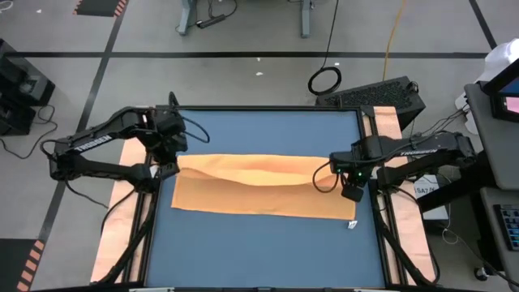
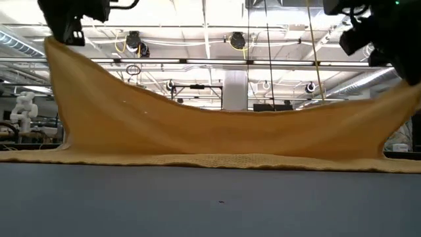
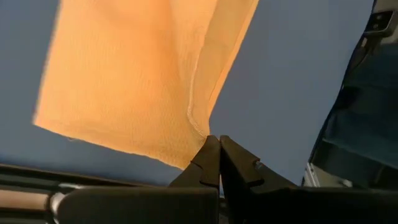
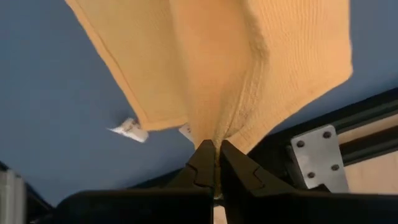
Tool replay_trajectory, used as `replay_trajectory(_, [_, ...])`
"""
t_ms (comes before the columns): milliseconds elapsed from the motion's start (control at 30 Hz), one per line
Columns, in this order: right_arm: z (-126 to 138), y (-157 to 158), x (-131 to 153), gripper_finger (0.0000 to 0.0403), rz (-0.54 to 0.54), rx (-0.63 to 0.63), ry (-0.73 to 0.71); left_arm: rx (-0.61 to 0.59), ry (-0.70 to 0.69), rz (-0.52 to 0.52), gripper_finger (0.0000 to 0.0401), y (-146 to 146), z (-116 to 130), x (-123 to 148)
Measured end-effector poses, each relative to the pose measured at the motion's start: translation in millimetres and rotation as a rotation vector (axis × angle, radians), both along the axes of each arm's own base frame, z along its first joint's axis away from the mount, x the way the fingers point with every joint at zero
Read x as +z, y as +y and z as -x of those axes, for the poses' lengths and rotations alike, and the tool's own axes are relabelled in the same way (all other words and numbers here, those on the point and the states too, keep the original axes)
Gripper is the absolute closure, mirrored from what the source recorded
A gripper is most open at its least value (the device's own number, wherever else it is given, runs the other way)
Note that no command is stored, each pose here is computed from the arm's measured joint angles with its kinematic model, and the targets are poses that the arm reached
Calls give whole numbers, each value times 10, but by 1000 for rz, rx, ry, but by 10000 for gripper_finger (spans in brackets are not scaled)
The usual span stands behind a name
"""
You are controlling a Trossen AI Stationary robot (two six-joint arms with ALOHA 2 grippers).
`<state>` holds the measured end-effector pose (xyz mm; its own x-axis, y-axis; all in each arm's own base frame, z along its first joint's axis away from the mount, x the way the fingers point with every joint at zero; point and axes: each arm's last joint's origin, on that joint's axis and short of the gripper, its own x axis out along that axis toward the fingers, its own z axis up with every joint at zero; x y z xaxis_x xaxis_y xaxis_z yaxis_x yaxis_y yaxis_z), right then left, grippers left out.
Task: Roll towel into tight, uniform cylinder
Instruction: Fold the orange microfiber cloth
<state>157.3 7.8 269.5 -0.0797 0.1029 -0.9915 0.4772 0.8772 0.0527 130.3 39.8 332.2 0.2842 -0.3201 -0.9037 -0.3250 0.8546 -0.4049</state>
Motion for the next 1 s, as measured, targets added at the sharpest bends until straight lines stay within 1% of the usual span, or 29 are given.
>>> replay_trajectory(67, [2, 23, -85, 403, 1, -2, 9, -19, 42, 15, 399, -32, -7, -105])
replay_trajectory(133, [4, 43, -150, 403, 1, -2, 14, -25, 96, -8, 399, -53, -12, -216])
replay_trajectory(200, [5, 67, -196, 403, 2, 4, 14, -26, 161, -80, 399, -53, -4, -322])
replay_trajectory(267, [-2, 83, -239, 403, 1, 13, 5, -26, 194, -147, 399, -39, -8, -399])
replay_trajectory(400, [-29, 118, -308, 403, -1, 29, -28, -22, 157, -154, 399, -23, -63, -494])
replay_trajectory(533, [-45, 138, -333, 403, 1, 41, -49, 1, 88, -125, 399, -12, -139, -570])
replay_trajectory(600, [-46, 139, -333, 403, 1, 42, -50, -7, 72, -108, 399, -14, -155, -624])
replay_trajectory(733, [-47, 147, -333, 403, -1, 55, -53, -56, 74, -106, 399, -18, -148, -674])
replay_trajectory(867, [-74, 184, -338, 403, -8, 140, -94, -73, 84, -105, 399, -21, -137, -708])
replay_trajectory(1000, [-82, 205, -382, 403, -14, 161, -108, -80, 103, -99, 399, -25, -124, -785])
